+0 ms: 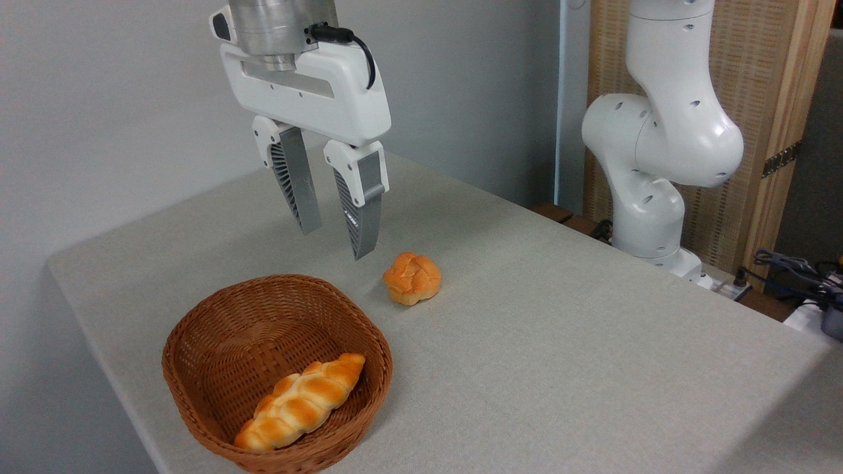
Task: Put bread into the basket
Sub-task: 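Move the open gripper down over the small orange bun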
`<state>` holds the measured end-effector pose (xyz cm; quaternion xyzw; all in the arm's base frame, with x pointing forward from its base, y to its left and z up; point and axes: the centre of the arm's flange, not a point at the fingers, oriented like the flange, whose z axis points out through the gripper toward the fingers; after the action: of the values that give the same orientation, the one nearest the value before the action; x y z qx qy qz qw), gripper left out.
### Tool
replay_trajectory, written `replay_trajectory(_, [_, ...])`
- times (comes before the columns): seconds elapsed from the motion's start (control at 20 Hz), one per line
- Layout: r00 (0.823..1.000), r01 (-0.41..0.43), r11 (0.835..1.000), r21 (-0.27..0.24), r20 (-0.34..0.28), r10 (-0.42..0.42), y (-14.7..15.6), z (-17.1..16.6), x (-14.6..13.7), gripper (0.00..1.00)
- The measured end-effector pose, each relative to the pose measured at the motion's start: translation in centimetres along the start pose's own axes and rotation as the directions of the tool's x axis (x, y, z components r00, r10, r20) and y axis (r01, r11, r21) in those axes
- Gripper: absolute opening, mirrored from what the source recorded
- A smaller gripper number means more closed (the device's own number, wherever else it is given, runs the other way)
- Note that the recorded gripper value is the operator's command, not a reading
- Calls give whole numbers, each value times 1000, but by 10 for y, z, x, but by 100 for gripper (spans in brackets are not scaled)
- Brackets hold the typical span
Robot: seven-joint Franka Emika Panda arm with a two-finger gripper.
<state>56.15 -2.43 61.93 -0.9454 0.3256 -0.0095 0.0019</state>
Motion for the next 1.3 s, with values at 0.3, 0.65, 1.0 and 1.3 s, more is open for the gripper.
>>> replay_trajectory(0.3, [1000, 20, 1000, -1, 3, -20, -8, 1, -6, 100])
replay_trajectory(0.65, [1000, 18, 1000, -10, 16, -18, -3, 7, -11, 100])
replay_trajectory(1.0, [999, -14, 1000, -22, -41, 13, 43, 17, -31, 100])
replay_trajectory(1.3, [988, -152, 986, -62, -13, 152, 134, 76, -37, 100])
